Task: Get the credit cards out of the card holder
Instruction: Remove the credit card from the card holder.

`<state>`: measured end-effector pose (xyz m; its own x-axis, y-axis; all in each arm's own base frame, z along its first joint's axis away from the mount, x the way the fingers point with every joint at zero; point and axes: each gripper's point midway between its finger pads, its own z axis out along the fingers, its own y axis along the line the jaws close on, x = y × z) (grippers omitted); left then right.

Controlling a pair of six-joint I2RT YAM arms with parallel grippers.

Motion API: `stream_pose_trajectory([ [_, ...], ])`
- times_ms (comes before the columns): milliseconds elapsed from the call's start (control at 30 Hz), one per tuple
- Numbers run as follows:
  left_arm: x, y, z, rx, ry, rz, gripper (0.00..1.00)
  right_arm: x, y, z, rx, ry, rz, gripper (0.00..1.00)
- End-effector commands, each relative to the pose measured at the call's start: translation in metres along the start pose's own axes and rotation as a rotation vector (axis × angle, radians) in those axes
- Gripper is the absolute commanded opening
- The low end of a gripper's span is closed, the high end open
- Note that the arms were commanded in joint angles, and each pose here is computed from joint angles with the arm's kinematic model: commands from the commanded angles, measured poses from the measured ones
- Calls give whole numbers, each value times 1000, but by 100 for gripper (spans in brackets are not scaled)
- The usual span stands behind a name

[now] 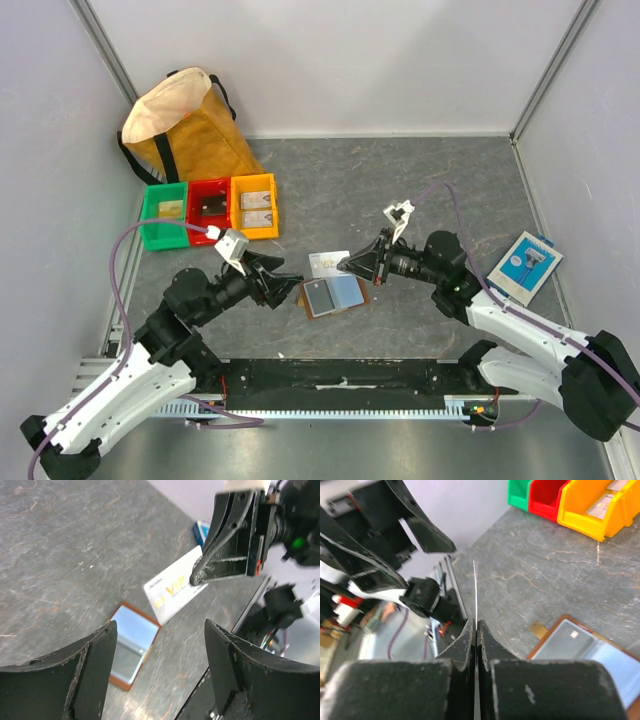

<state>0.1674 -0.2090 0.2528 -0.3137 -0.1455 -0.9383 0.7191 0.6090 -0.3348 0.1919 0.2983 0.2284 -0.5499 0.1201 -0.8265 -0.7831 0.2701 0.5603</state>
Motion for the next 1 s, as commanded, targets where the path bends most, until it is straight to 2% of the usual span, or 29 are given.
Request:
stream_pose_trajectory([
  [0,-38,-15,5,85,-263,-250,77,-46,25,-8,-86,-265,156,0],
  [100,-34,-25,6,167,-296,-320,76,-47,26,-10,-100,-295,193,0],
  [267,-26,-32,22,223,-260,-379,75,-46,30,-11,-136,-310,232,0],
  [433,-30,-36,33,262,-268,-418,70,-44,30,-12,-147,-310,249,0],
  [600,-35,-36,37,277,-297,-455,59,-41,30,-12,-144,-307,252,0],
  [633,-34,-36,40,279,-294,-457,55,-41,28,-12,-142,-309,253,0],
  [767,-35,-38,43,296,-291,-455,23,-40,28,-11,-148,-306,261,0],
  [867,-36,-34,44,276,-302,-453,3,-38,27,-11,-143,-306,263,0],
  [967,-38,-24,44,214,-316,-437,2,-38,21,-12,-117,-320,264,1],
])
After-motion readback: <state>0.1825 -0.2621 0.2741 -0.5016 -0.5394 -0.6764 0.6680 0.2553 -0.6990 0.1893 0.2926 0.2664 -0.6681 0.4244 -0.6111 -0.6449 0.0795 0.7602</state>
